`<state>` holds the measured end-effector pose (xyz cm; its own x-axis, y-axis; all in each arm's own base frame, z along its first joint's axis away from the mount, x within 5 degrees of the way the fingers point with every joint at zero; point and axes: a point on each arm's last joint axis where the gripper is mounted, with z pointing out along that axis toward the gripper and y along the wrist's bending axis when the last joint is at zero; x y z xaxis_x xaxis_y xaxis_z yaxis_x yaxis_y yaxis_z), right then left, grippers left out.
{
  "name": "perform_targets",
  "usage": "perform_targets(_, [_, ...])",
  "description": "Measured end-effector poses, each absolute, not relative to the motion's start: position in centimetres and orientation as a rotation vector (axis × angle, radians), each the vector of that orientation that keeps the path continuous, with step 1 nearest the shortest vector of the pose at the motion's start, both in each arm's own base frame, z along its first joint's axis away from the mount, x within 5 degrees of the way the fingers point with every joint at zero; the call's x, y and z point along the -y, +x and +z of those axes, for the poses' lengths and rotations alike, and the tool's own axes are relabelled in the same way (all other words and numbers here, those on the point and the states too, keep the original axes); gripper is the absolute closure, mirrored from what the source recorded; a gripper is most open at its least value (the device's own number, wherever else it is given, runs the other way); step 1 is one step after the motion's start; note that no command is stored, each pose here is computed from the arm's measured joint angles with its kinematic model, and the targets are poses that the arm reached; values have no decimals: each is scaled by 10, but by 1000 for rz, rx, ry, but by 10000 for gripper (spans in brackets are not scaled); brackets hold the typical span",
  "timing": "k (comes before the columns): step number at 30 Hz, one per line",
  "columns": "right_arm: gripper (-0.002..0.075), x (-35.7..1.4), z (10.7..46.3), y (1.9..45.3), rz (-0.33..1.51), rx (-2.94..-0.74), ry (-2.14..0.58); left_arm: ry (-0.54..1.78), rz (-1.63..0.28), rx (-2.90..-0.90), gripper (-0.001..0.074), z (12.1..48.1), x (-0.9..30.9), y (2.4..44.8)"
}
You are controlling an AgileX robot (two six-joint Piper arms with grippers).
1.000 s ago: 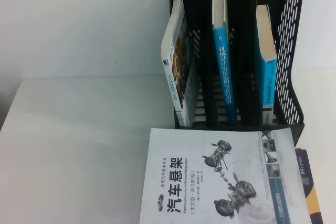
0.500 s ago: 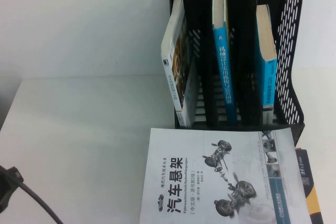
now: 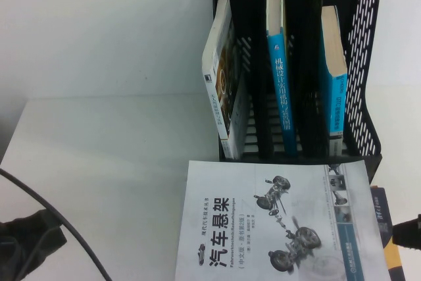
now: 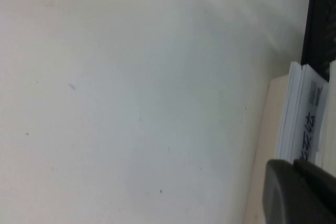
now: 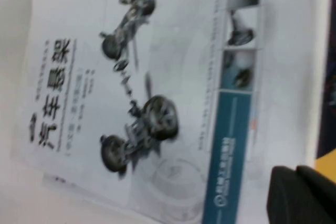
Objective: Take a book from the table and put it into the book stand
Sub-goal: Push book with right arm
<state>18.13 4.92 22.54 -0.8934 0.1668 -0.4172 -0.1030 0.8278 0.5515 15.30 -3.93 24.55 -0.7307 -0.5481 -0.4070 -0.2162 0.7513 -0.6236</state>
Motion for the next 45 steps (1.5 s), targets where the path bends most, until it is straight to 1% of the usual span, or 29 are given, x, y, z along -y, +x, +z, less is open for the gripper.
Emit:
perform_targets(3, [728,-56,224,187,904,-2564,-41,-497,-743,-2390,738,242,42,155])
perform_targets(5, [728,-58,224,192,938,-2560,-58,-410,-749,-2410,738,242,44,155])
perform_targets(9, [728,-59,230,203,947,-2536,-77,-278,-794,-2428,738,241,50,154])
perform_targets(15, [728,-59,236,211,938,-2516,-96,-148,-873,-2477,738,236,58,158])
perform_targets(18, [728,-58,232,213,921,-2531,-100,-128,-930,-2504,738,231,62,163])
perform_targets(23, [728,-51,221,217,786,-2593,-123,-232,-1055,-2510,733,221,67,178])
perform_targets(25, [728,-48,218,218,747,-2611,-127,-257,-1104,-2496,702,220,70,185])
perform_targets(27, [728,-47,215,219,717,-2628,-133,-244,-1173,-2465,627,222,74,193])
perform_targets(30, [728,-45,209,224,691,-2653,-137,-156,-1302,-2404,503,228,81,203])
perform_targets(32, [728,-44,204,227,684,-2671,-129,-152,-1390,-2359,450,233,85,211])
perform_targets(36, [728,-45,192,232,694,-2720,-115,-205,-1465,-2333,424,231,88,224])
perform_targets(40, [728,-47,183,235,706,-2759,-119,-248,-1475,-2360,421,221,88,229])
perform_targets(45, [728,-56,181,237,707,-2756,-153,-317,-1483,-2405,421,205,88,237])
